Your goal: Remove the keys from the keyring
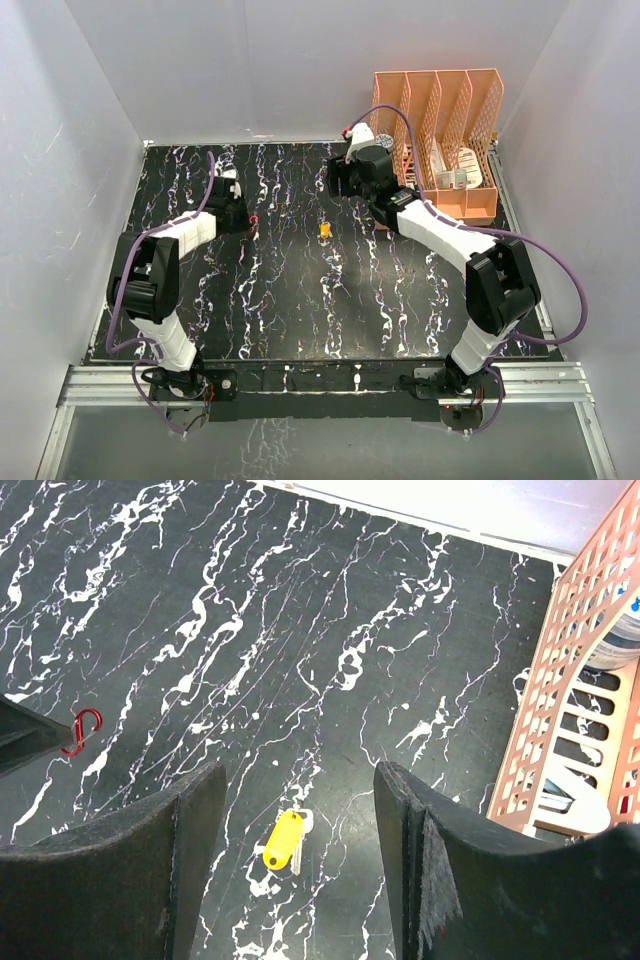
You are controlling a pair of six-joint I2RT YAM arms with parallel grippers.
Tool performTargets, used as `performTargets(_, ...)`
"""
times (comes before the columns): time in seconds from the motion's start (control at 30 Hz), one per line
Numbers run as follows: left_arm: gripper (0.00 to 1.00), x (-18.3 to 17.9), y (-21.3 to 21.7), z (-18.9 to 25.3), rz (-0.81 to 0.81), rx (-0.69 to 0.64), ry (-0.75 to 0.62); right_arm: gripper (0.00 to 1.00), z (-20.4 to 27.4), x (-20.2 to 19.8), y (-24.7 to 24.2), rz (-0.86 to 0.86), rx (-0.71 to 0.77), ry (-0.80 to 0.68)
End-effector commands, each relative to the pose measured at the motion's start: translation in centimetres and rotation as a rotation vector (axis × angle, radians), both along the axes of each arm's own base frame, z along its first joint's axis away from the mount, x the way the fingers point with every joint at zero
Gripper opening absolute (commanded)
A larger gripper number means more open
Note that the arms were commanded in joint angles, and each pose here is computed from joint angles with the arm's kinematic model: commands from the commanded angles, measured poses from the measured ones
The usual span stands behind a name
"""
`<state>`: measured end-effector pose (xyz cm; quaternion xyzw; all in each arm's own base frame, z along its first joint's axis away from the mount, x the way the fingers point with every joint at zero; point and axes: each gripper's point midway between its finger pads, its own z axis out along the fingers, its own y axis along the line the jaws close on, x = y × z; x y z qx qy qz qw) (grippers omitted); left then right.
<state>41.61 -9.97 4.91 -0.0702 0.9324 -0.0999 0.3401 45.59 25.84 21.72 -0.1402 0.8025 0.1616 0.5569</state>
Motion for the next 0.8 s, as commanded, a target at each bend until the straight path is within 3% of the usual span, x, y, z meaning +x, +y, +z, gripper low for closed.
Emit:
performTargets(0.0, 0.00, 0.3, -1.2, 0.0, -0.034, -0.067, -0.017, 0.58, 1.9, 0.2, 0.1, -0.003, 0.043, -0.054)
performTargets(0.33, 0.00, -0.2, -3.9, -0.7, -0.113, -0.212, -0.035, 0.56, 0.4, -0.2, 0.6, 0.024, 0.050, -0.019)
performTargets(0.43, 0.10, -0.4, -4.8, -0.2, -0.137, -0.266, -0.057, 0.55, 0.0, -0.5, 1.1, 0.053, 0.063, -0.004)
performTargets(0.6, 0.12, -0.7, -6.5, 2.0, -0.193, -0.365, -0.097, 0.59, -1.1, -1.7, 2.9, 0.142, 0.120, 0.049)
performTargets(0.7, 0.10, -1.0, -7.2, 3.7, -0.220, -0.419, -0.130, 0.44, -1.1, -2.7, 4.4, 0.219, 0.199, 0.052)
performTargets(0.77, 0.08, -1.4, -7.9, 4.7, -0.250, -0.465, -0.143, 0.42, -1.2, -3.2, 5.1, 0.249, 0.254, 0.059)
